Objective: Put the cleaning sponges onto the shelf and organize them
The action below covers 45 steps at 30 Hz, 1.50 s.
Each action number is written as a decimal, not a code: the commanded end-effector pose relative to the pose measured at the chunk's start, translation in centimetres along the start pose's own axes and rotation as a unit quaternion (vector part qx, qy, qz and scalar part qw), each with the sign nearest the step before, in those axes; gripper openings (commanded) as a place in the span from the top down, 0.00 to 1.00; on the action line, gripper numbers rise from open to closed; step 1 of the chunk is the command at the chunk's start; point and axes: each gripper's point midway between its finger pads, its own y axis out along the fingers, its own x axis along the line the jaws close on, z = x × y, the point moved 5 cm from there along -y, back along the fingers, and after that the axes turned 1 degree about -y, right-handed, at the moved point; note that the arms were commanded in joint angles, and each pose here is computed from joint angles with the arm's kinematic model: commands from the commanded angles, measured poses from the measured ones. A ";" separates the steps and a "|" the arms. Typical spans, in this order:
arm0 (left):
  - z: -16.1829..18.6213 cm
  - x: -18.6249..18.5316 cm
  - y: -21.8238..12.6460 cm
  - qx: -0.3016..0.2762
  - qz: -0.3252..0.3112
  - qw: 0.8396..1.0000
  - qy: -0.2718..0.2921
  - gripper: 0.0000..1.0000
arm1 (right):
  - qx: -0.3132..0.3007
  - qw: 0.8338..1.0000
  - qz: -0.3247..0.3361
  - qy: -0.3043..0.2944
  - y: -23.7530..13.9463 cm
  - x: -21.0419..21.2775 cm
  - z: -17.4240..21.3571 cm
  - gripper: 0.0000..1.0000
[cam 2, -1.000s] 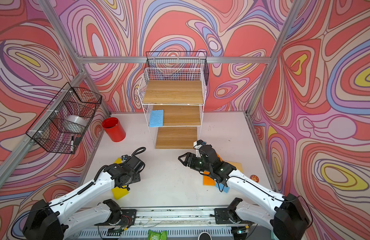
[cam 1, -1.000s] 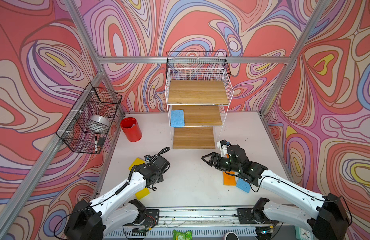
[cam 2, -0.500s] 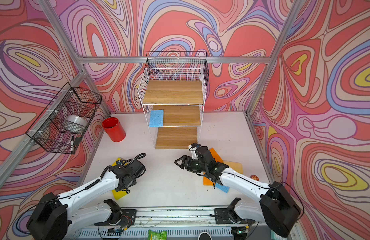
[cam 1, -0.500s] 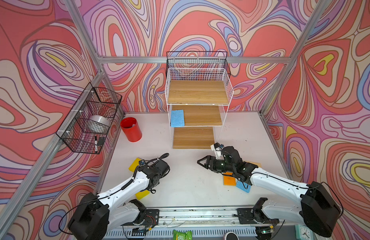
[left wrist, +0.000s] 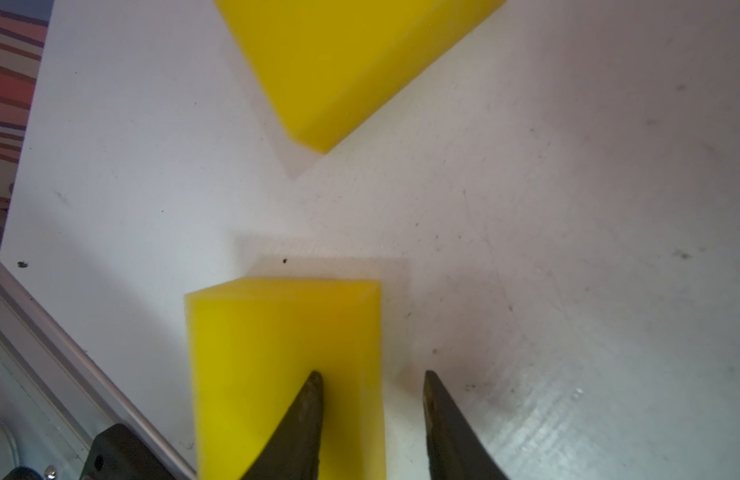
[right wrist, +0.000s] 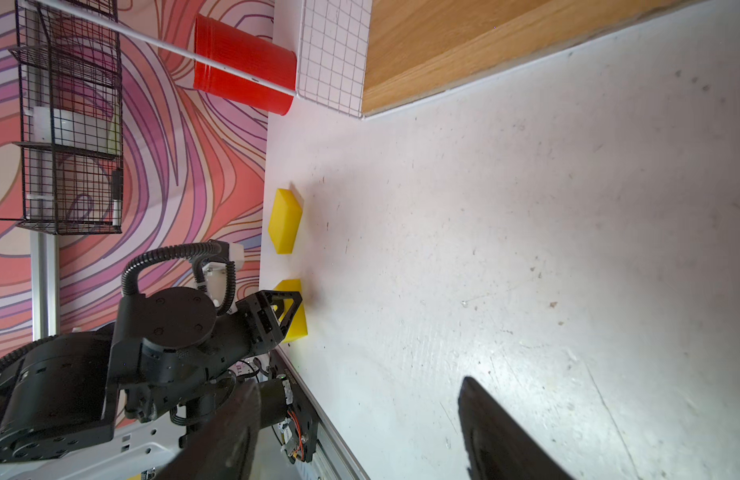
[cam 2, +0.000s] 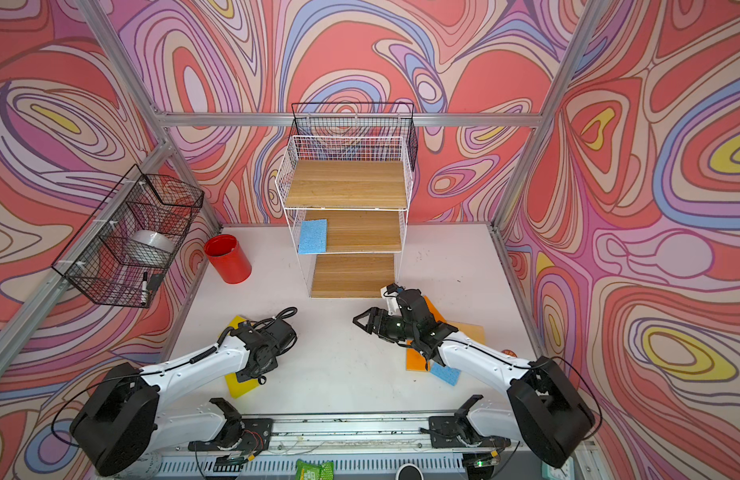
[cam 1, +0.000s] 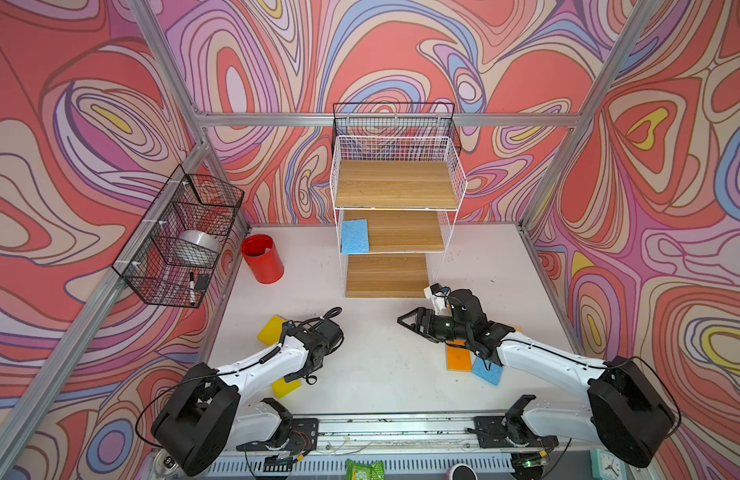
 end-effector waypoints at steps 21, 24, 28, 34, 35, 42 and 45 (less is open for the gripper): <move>-3.0 -5.6 -7.7 -0.024 0.159 0.987 0.024 1.00 | -0.005 1.000 0.012 0.024 -0.1 -2.4 -0.5 0.22; -3.3 -7.9 -9.8 -0.037 0.183 0.981 0.048 1.00 | -0.006 1.000 0.015 0.025 -0.2 -2.4 -0.5 0.22; -3.0 -11.9 -12.0 -0.048 0.204 0.973 0.095 1.00 | -0.011 0.999 0.022 0.024 -0.8 -2.6 -0.7 0.22; -0.5 -18.3 -12.8 -0.029 0.251 0.957 0.140 1.00 | -0.007 0.999 0.039 0.017 -2.2 -2.9 -0.5 0.24; -0.1 -19.1 -12.6 -0.024 0.255 0.956 0.142 1.00 | -0.005 0.999 0.042 0.015 -2.5 -3.0 -0.4 0.25; 1.4 -21.7 -12.1 -0.008 0.280 0.947 0.159 0.52 | 0.000 0.998 0.067 -0.003 -4.0 -3.4 0.7 0.27; 1.3 -21.4 -12.6 -0.014 0.288 0.944 0.159 0.37 | 0.004 0.997 0.078 -0.007 -4.3 -3.8 1.1 0.27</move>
